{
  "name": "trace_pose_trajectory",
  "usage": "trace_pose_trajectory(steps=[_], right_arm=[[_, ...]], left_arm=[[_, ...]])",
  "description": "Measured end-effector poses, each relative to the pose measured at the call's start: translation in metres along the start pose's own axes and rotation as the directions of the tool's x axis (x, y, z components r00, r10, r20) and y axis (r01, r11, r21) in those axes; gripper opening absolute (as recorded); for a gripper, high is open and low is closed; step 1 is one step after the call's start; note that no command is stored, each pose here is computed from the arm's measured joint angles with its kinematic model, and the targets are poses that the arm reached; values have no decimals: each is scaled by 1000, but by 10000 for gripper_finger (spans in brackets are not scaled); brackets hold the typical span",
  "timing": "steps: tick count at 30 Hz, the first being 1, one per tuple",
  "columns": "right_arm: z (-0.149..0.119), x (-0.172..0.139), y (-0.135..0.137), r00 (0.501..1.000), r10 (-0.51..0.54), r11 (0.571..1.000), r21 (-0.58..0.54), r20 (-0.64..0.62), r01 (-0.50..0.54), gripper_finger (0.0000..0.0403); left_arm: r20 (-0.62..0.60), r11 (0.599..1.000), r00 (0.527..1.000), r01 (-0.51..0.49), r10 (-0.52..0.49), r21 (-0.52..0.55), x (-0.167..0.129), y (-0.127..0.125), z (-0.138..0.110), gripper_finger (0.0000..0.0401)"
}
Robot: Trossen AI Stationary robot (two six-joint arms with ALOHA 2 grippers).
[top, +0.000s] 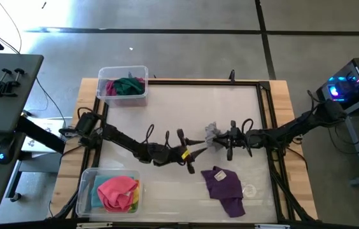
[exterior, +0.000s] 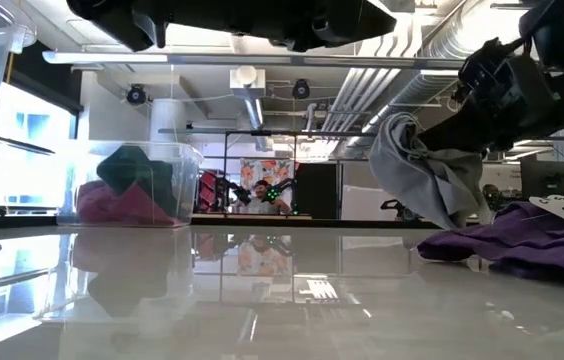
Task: Sort towels by color in basket
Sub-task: Put the gray towel into the top transparent bin
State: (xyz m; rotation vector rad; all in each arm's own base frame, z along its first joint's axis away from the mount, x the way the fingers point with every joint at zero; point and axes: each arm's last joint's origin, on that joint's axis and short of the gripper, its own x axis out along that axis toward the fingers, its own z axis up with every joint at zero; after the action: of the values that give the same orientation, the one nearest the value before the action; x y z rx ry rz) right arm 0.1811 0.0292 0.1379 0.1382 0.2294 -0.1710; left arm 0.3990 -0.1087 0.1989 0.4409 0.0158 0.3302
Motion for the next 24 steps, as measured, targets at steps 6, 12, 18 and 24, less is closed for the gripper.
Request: trace_pose_trajectory(steps=[6, 12, 18, 24], right_arm=[[-2, 0, 3, 994, 101, 994, -39, -29, -102, 10], [0, 0, 5, 985, 171, 984, -51, -23, -172, 10], [1, 0, 5, 985, 172, 984, -41, -9, -172, 10], [3, 0, 6, 983, 181, 983, 7, 5, -181, 10]], left_arm=[[-9, 997, 1000, -1, 2, 74, 1, 2, -2, 195], [-72, 989, 996, 59, -49, 136, 4, 1, -12, 228], [-22, 974, 983, 185, -183, 135, 7, 2, -13, 232], [-9, 973, 982, 186, -186, 136, 9, 5, -14, 232]])
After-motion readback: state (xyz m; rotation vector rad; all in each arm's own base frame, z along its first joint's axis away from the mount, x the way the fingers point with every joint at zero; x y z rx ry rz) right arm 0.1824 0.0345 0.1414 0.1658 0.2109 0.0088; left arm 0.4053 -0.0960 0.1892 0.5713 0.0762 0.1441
